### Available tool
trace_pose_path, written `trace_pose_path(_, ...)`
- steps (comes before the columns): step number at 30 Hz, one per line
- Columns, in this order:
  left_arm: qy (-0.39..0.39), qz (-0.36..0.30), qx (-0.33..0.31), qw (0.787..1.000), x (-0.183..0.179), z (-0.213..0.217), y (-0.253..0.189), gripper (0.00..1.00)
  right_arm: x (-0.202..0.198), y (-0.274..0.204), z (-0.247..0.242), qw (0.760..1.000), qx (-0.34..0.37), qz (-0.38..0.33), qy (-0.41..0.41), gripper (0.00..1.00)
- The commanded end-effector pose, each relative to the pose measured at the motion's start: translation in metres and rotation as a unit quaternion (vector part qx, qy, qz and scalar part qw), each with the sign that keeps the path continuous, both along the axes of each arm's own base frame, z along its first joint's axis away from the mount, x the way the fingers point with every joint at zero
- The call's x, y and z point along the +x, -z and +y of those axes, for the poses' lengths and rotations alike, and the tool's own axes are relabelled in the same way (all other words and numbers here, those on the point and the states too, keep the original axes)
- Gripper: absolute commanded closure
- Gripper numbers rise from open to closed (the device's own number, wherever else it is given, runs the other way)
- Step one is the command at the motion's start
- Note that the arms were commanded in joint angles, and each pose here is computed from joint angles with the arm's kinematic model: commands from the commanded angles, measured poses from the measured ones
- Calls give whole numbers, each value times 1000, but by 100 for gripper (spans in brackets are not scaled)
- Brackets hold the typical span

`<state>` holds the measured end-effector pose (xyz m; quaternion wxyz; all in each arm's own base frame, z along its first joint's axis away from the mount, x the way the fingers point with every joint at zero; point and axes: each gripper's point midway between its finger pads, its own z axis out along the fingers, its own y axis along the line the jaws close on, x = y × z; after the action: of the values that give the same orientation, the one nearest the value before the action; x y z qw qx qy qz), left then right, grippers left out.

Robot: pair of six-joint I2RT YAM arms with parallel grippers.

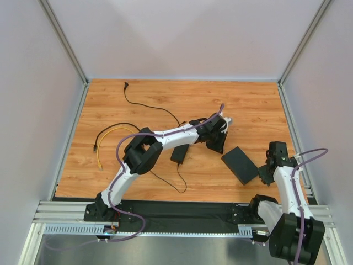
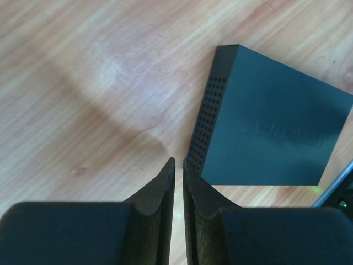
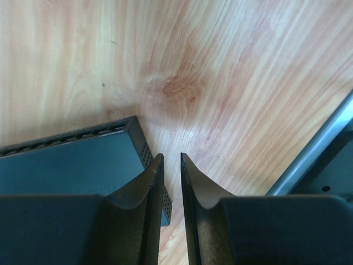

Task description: Pull the plug from the switch port

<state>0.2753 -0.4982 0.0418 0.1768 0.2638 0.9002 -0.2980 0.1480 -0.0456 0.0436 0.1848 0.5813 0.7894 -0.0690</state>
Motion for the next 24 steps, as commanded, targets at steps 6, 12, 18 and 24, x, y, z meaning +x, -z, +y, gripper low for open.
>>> trace_pose_path(6,41,-1,-18,999,-24,-16,-4,84,24,30,12,997,48,15,-52,81)
trace_pose_path(12,60,13,-19,998,-60,-19,1,84,39,30,13,996,55,-1,-71,80)
trace_pose_path(18,74,24,-24,997,-97,-23,1,85,61,13,-1,996,23,-7,-90,80)
trace_pose_path(24,86,35,-39,995,-126,-35,-9,87,85,13,-7,993,18,-3,-120,80)
